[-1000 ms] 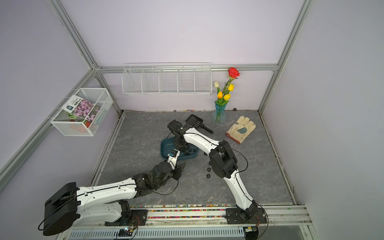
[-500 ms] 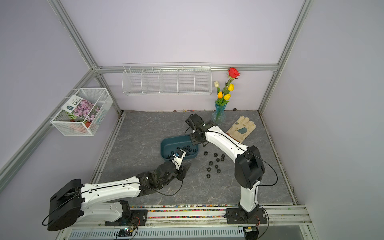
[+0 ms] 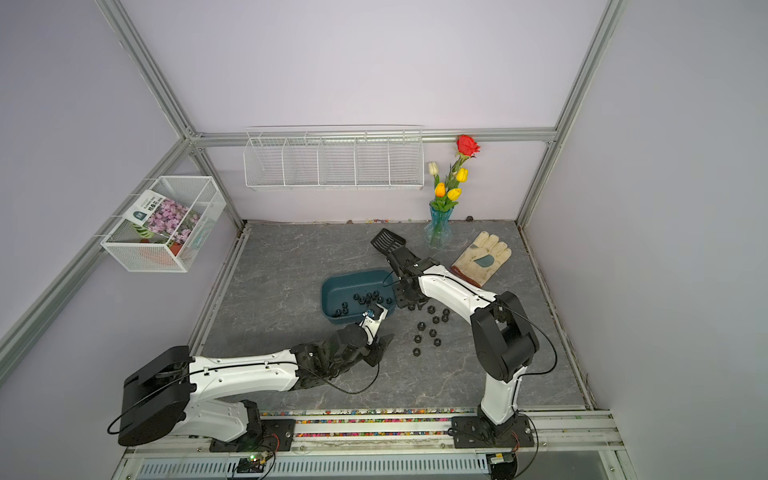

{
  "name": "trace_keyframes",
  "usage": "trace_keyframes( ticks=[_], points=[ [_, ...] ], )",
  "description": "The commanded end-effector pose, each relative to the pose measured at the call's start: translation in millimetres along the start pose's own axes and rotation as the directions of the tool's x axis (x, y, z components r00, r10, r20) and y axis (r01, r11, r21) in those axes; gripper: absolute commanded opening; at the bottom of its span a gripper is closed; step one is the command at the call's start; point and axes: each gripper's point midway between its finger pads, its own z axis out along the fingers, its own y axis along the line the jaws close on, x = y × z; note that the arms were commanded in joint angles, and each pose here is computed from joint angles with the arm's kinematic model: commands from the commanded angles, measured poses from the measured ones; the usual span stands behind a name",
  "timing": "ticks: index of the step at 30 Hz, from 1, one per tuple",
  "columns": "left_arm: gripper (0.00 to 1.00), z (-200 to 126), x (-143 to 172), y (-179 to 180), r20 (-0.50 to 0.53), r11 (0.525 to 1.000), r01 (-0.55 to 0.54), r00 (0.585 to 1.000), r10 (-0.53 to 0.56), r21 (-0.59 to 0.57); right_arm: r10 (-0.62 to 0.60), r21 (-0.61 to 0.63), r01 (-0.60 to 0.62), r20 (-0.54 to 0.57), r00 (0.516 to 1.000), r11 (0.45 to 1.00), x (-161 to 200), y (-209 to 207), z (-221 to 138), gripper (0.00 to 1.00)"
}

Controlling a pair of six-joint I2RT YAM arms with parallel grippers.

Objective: Put the nuts on the desktop into the storage box
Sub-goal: Pick up the nut from the center of the board.

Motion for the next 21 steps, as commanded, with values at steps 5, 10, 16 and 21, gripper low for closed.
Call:
trace_keyframes(
  ticks=[5,10,16,21],
  points=[
    [0.57,1.6,-8.7,-8.2,0.015,1.000,0.018,1.000,-0.018,0.025,0.040,-0.012,-0.041,-0.027,0.999,0.999,9.4,-3.0,24.1,0.48],
    [0.57,3.4,-5.9,-8.9,0.006,0.999,0.019,1.000,-0.019,0.027,0.046,-0.017,-0.047,-0.059,0.997,0.999,16.9,-3.0,40.5,0.48],
    [0.57,5.1,-5.0,-9.6,0.002,1.000,0.016,1.000,-0.016,0.027,0.060,-0.012,-0.062,-0.086,0.994,0.998,22.5,-7.7,55.4,0.48],
    [0.57,7.9,-4.3,-9.9,-0.004,1.000,0.011,1.000,-0.011,0.023,0.071,-0.013,-0.073,-0.097,0.993,0.997,24.6,-11.6,62.8,0.48]
  ],
)
